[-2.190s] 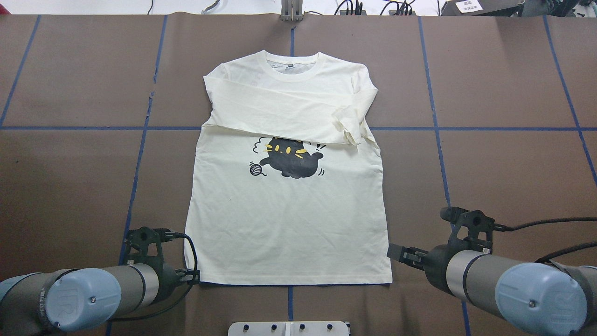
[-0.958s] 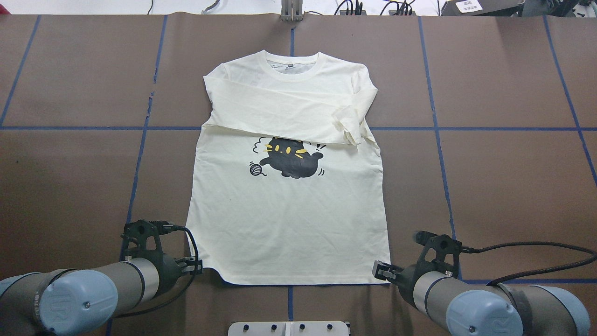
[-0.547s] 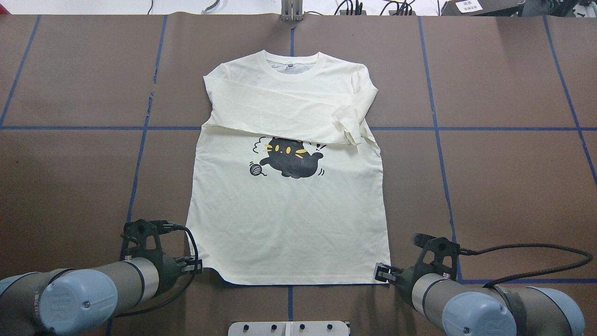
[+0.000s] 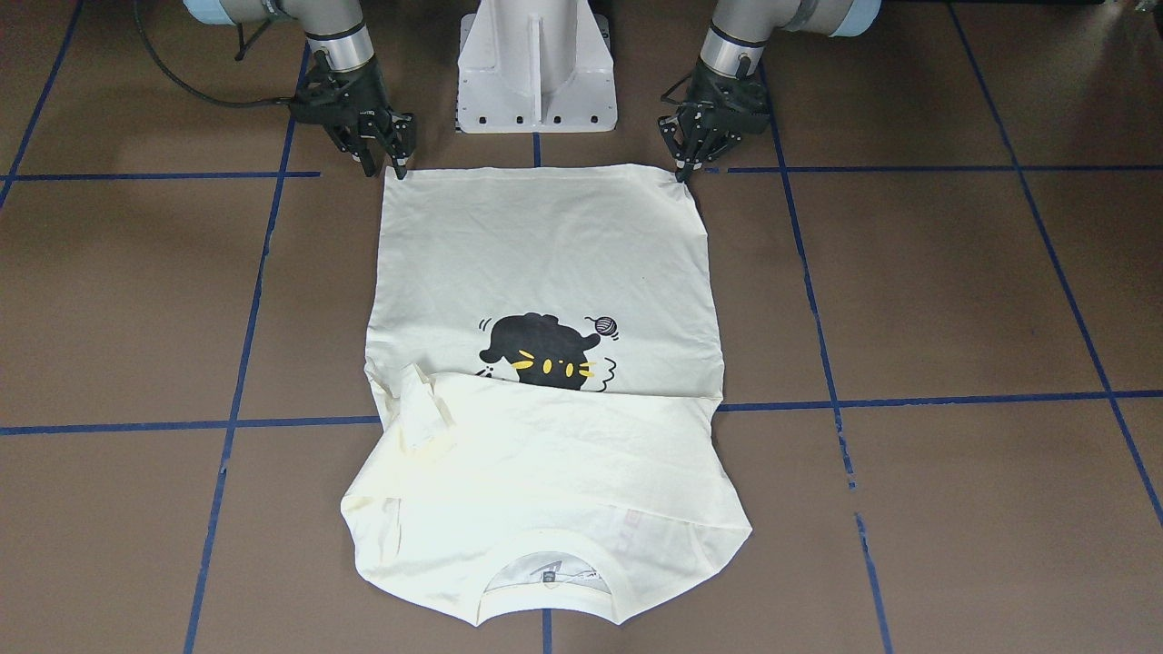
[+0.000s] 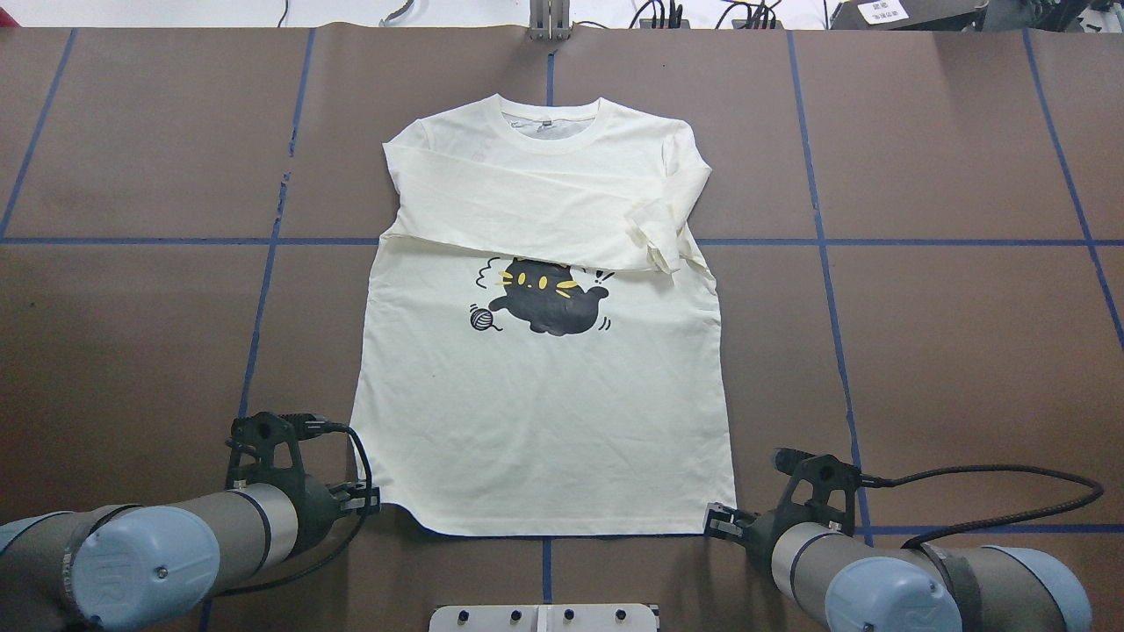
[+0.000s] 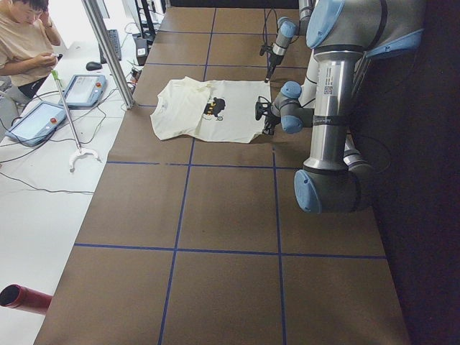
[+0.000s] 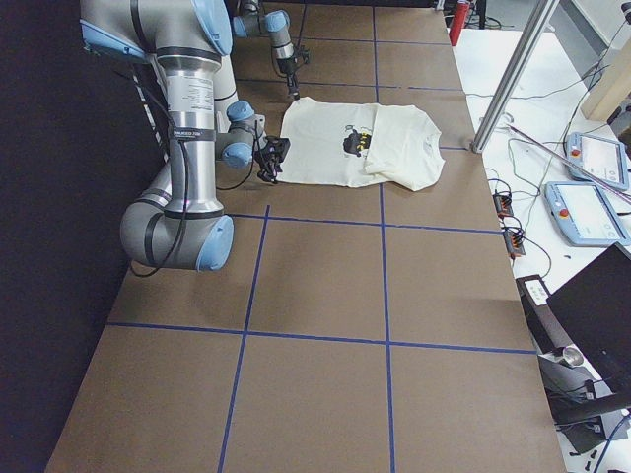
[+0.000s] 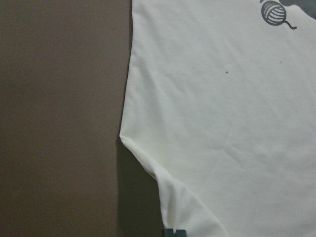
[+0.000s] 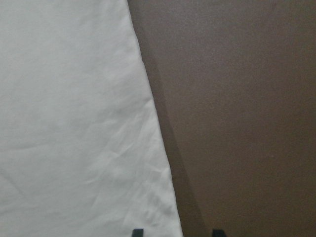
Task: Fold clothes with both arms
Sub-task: 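Adjust both grippers at the hem corners and close on the fabric, then lift the hem with both grippers and fold it toward the collar, then lower the hem near the collar and open both grippers, then move the left gripper to the near side edge while the right holds still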
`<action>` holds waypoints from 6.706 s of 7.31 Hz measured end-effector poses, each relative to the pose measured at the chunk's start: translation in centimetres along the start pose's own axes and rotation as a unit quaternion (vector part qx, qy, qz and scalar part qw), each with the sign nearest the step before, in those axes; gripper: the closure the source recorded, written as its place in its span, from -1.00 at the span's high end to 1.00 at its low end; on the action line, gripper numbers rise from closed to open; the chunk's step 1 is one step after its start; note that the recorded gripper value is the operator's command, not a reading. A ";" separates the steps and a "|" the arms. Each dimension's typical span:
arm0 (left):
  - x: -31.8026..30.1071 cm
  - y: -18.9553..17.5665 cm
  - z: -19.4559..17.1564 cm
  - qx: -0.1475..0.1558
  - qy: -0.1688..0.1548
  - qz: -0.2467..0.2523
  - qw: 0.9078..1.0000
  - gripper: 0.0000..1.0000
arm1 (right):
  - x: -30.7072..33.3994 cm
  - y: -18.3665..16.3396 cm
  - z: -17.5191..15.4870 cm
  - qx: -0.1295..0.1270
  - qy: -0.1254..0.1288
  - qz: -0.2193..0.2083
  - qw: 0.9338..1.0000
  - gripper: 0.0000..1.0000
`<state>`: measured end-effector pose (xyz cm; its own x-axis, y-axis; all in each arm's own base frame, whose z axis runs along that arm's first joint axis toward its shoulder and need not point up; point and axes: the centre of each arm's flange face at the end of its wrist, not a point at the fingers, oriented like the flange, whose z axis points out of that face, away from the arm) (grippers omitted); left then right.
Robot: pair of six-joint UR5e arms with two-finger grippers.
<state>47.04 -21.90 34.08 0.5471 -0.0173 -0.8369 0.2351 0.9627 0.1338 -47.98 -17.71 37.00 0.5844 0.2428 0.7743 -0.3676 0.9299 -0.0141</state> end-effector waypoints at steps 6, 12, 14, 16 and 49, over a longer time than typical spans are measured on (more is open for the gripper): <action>-0.1 -0.1 -0.1 0.001 -0.001 -0.001 1.000 -1.00 | -0.6 0.6 -0.1 -0.006 -0.004 -0.003 1.000 -1.00; 3.5 -2.4 -14.0 -0.048 0.018 0.035 0.998 -1.00 | -3.0 -3.9 -12.7 -0.038 -0.009 0.016 0.999 -1.00; 3.5 -4.7 -22.9 -0.073 0.032 0.024 0.996 -1.00 | -2.8 -6.3 -21.7 -0.073 -0.015 0.028 0.997 -1.00; 3.6 -6.7 -24.3 -0.061 0.031 0.037 0.997 -1.00 | -3.9 -9.2 -25.3 -0.076 -0.021 0.021 0.997 -1.00; -3.5 -12.0 5.8 0.010 0.017 0.046 0.999 -1.00 | -13.3 -36.4 2.5 0.055 0.024 -0.029 0.998 1.00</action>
<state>46.95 -34.95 38.50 0.5389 0.0809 -0.8385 0.2012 0.9542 0.2214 -44.22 -55.51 28.79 0.6401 0.2043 0.7406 -0.4073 0.9076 0.1017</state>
